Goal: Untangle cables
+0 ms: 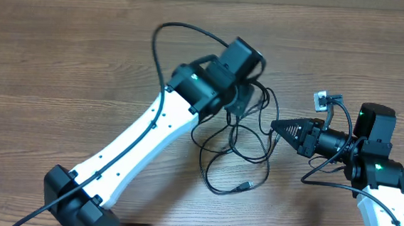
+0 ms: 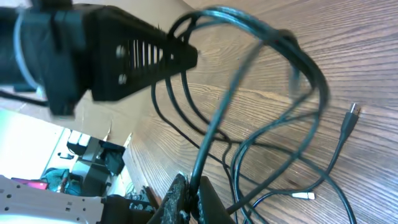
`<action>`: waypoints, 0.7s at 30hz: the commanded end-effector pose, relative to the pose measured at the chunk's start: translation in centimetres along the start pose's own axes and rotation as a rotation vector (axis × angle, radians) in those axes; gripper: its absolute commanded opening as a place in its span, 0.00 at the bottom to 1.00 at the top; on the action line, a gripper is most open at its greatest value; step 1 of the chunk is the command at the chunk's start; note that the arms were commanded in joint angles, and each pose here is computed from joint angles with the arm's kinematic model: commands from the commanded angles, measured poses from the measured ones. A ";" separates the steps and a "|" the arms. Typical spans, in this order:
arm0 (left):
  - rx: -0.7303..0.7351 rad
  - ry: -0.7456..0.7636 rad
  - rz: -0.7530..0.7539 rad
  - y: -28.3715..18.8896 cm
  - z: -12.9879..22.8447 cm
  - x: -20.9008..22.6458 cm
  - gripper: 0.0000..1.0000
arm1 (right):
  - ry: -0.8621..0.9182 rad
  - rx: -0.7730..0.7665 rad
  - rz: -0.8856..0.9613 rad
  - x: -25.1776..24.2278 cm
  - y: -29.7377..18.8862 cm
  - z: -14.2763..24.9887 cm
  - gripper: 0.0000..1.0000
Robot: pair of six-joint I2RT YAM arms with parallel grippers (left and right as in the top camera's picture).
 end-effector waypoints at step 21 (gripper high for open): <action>-0.114 0.130 0.445 -3.0 -2.2 -1.8 0.04 | -0.006 0.003 -0.023 0.4 -0.1 -0.1 1.00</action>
Point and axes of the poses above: each gripper's point midway between its finger pads, its own y axis out along the fingers, its own x axis along the line the jaws close on, z = x × y, the point moved 4 cm from there along -y, back along the fingers, and after that the axes turned 10 degrees about y, right-handed, at the moved point
